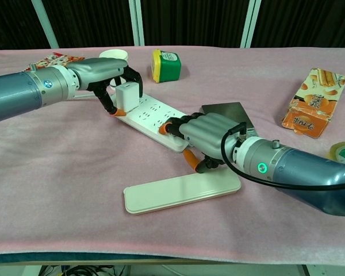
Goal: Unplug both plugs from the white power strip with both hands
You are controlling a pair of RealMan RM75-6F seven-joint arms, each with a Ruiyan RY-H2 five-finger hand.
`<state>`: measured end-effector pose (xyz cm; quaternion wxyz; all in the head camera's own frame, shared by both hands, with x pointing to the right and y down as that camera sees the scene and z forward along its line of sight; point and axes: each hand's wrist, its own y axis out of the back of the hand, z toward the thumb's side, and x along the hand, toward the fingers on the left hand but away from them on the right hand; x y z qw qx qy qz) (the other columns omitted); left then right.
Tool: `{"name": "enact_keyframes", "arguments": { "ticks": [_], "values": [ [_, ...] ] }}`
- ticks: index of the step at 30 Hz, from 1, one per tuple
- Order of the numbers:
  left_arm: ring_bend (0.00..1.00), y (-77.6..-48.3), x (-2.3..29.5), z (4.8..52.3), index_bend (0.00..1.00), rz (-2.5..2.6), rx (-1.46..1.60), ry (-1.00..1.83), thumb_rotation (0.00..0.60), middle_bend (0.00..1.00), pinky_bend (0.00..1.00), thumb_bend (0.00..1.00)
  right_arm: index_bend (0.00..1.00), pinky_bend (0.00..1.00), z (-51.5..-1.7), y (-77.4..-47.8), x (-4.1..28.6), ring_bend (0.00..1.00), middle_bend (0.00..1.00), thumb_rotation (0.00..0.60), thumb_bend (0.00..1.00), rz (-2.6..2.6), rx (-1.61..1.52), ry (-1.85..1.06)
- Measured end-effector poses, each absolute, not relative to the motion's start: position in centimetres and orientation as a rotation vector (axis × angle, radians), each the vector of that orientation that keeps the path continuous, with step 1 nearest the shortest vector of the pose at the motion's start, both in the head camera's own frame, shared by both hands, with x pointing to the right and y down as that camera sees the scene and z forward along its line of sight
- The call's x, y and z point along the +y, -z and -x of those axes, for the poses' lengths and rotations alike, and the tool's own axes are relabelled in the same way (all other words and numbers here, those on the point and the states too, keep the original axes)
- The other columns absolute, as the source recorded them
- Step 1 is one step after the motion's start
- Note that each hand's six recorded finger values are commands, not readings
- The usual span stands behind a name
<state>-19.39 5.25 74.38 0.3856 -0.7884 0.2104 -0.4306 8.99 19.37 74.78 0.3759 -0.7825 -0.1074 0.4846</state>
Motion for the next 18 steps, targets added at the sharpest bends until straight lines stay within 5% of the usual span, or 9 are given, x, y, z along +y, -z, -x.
{"name": "enact_keyframes", "arguments": {
  "ticks": [18],
  "values": [
    [0.22,-72.9,5.1,19.1,0.67,1.971,0.644,0.932,0.600,0.61,0.32,0.72,0.16,0.08,-9.0,-74.4,18.9,0.19,0.19,0.600,0.67,1.995,-0.298,-1.240]
  ]
}}
